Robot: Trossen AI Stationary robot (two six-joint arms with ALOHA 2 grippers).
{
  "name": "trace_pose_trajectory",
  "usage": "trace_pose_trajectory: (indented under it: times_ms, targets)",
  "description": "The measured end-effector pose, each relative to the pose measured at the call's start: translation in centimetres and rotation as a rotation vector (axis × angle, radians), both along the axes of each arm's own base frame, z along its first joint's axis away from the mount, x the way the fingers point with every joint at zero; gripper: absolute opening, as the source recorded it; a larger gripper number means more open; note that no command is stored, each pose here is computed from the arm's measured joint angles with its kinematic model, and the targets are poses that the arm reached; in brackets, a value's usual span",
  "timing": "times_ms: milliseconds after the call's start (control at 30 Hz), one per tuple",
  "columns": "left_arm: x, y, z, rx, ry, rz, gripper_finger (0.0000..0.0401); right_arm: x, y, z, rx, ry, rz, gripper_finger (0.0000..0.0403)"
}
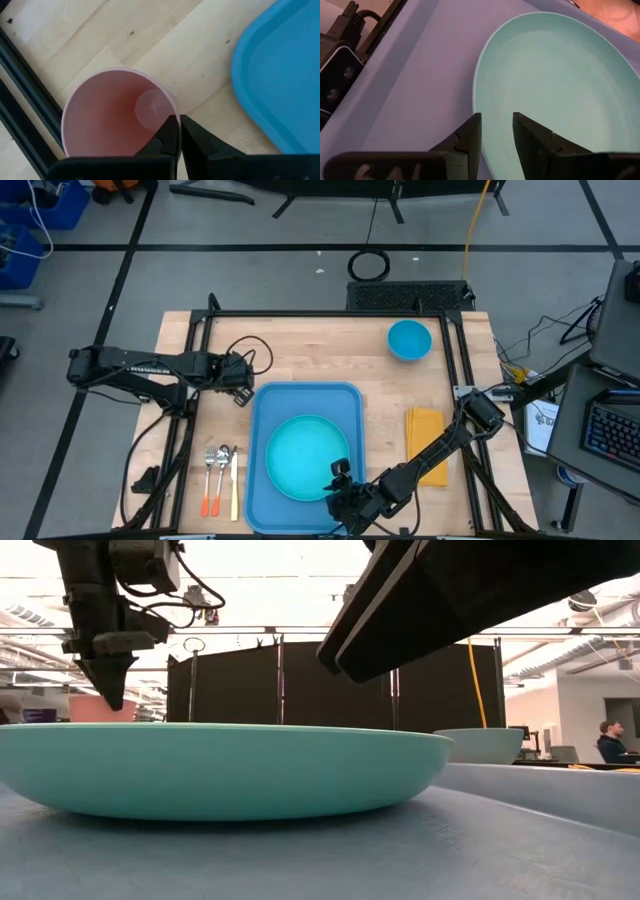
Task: Set up tray
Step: Put the pink cup to the top right of the blue plate on the blue serving tray
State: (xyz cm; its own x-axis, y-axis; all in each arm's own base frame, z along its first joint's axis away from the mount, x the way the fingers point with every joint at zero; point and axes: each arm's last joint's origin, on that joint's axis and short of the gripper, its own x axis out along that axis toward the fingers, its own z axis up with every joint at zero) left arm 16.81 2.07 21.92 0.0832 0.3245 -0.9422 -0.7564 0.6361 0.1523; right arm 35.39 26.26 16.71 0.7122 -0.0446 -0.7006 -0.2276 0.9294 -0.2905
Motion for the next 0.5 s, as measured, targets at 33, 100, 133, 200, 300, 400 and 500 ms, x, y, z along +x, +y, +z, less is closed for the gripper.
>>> trace_pose_trajectory:
  times_ms: [33, 100, 133, 200, 300, 400, 500]
  targets:
    - [0.0, 0.0, 0.0, 0.002, 0.0, 0.0, 0.0011, 0.0, 0.0, 0.0, 0.0, 0.0, 0.0, 0.01]
    - [0.0, 0.0, 0.0, 0.015, 0.001, 0.003, 0.0007, 0.0, 0.0, 0.0, -0.001, 0.0, 0.0, 0.01]
    - [0.0, 0.0, 0.0, 0.021, 0.002, 0.001, 0.0007, 0.0, 0.0, 0.0, -0.001, 0.0, 0.0, 0.01]
    - [0.0, -0.1, 0.0, 0.022, 0.002, -0.008, 0.0006, 0.0, 0.0, 0.0, -0.001, -0.001, 0.0, 0.01]
    - [0.1, -0.5, 0.0, 0.036, 0.003, -0.032, 0.0005, 0.0, -0.1, 0.0, -0.019, -0.013, -0.015, 0.01]
    - [0.1, -1.0, 0.1, 0.044, -0.001, -0.056, 0.0004, -0.2, -0.1, 0.3, -0.06, -0.033, -0.038, 0.01]
    - [0.1, -1.5, 0.1, 0.049, -0.005, -0.082, 0.0004, -0.6, -0.3, 1.1, -0.095, -0.048, -0.064, 0.01]
